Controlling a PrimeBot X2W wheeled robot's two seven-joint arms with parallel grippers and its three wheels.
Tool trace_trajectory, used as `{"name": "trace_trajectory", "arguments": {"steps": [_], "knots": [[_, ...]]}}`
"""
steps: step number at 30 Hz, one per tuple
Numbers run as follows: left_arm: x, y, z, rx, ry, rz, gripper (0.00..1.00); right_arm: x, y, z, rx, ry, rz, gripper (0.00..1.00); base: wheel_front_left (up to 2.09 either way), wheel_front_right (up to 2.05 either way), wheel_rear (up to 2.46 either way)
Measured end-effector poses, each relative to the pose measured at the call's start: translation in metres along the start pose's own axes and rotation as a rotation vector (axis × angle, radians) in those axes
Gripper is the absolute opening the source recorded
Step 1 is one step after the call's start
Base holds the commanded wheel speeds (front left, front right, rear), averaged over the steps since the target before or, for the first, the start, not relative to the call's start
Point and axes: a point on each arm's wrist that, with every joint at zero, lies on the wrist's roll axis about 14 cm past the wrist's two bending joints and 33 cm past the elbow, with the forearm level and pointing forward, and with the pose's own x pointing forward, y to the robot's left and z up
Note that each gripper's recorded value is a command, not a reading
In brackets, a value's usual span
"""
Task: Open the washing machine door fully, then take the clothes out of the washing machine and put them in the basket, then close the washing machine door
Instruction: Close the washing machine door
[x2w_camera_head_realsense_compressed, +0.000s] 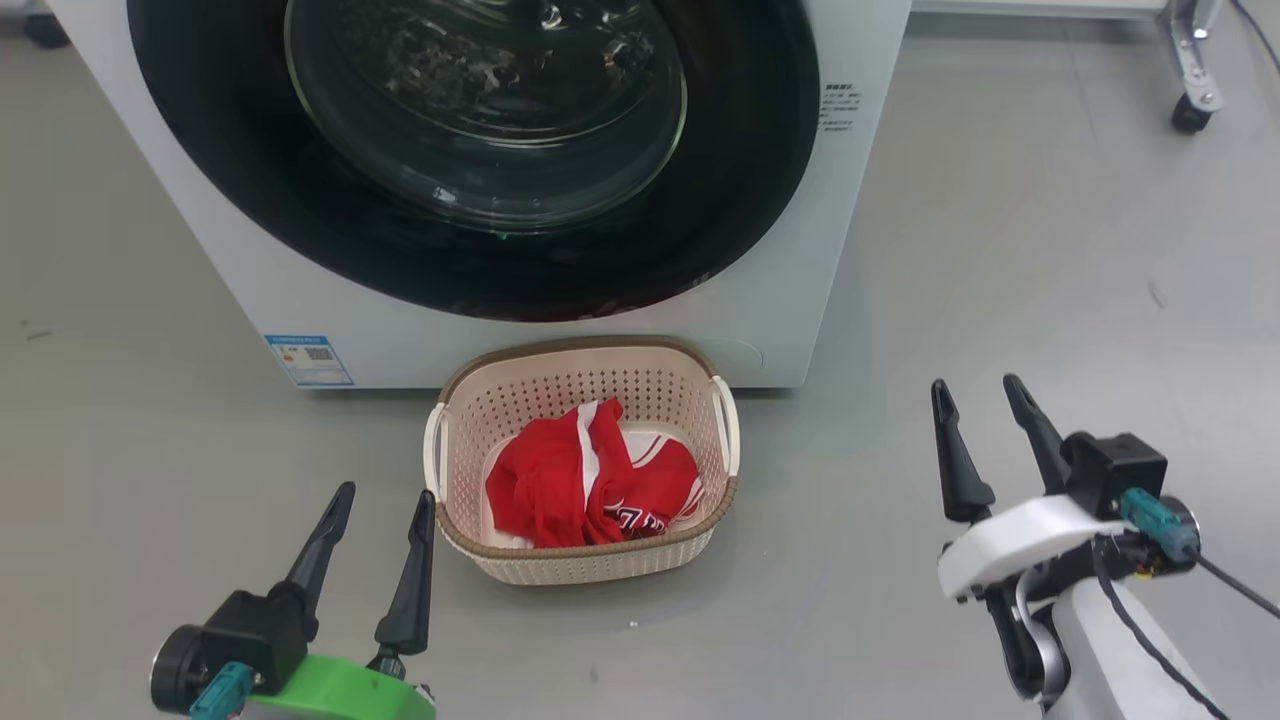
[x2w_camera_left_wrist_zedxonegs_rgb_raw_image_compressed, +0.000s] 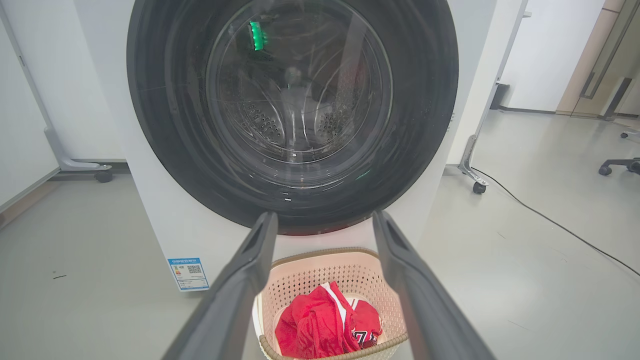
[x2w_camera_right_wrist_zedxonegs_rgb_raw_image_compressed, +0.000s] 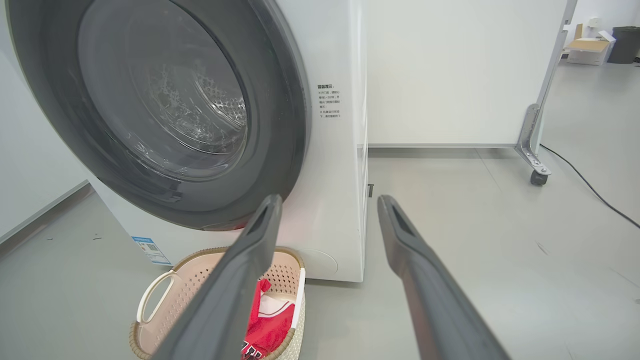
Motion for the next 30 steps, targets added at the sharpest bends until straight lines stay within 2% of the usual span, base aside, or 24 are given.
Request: {"name": "trace_trajectory", "arguments": {"steps": [14,30], "knots": [[-0.013,-0.014,-0.002,-0.003,0.014,-0.028,1.0,-0.049,-0.013,-0.003,0.017,-0.011,-0.079,1.0,0.0,0.0,0.0],[-0.019,-0.017,0.004,-0.002,0.002,-0.028,1.0,-0.062,-0.011,0.005,0.019,-0.042,-0.091,1.0,0.0,0.0,0.0]]}}
